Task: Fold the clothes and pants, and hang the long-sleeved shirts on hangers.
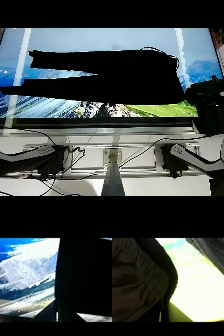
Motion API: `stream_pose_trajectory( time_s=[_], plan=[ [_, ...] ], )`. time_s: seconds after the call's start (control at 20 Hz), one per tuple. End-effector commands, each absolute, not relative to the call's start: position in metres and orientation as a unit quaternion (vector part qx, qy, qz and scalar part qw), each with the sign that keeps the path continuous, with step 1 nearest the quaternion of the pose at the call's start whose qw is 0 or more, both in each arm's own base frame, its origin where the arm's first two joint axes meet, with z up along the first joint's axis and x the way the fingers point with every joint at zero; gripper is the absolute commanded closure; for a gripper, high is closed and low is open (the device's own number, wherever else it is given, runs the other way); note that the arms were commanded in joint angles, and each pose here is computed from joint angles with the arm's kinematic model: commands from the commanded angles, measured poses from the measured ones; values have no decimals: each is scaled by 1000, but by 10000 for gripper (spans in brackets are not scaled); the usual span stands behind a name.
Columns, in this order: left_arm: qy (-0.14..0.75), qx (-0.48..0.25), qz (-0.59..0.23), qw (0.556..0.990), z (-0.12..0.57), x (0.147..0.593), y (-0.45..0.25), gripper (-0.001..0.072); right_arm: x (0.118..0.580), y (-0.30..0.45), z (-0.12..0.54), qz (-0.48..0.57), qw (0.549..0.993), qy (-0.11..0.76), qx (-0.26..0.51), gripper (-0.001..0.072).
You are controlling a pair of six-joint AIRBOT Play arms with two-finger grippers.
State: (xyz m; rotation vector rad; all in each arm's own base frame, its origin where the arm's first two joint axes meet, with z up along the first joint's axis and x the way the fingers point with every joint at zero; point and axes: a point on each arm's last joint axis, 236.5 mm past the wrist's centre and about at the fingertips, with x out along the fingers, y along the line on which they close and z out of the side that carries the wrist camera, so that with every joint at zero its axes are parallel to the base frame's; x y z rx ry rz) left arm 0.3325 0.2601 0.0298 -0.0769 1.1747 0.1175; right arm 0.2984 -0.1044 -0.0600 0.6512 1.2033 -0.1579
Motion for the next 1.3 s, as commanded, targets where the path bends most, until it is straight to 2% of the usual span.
stream_pose_trajectory(
  time_s=[0.0,0.35,0.65,0.7,0.75,0.8,0.85,0.9,1.05,1.15,1.25],
  plan=[
    [612,-2,69,788,11,303,279,699,261,-110,-33,-72,771,594,218,695],
    [741,-85,-7,667,-63,241,246,700,185,-94,-34,-56,686,702,184,695],
    [776,-105,24,621,-88,223,255,700,175,-88,-35,-49,670,717,188,694],
    [778,-109,33,618,-89,221,257,699,175,-88,-35,-49,670,717,188,609],
    [778,-113,38,617,-89,221,257,684,175,-88,-35,-49,670,717,188,284],
    [777,-113,39,618,-89,222,257,528,177,-90,-35,-51,673,714,187,46],
    [776,-113,43,619,-88,224,258,242,180,-91,-35,-52,677,710,186,17],
    [771,-122,63,622,-86,229,260,148,183,-92,-36,-54,682,705,185,16],
    [741,-140,108,648,-67,258,269,146,194,-99,-36,-63,701,687,180,18],
    [684,-156,109,705,-46,308,265,150,205,-105,-36,-71,717,670,177,21],
    [598,-208,71,771,-26,375,236,165,223,-108,-35,-76,742,641,182,22]
  ],
)
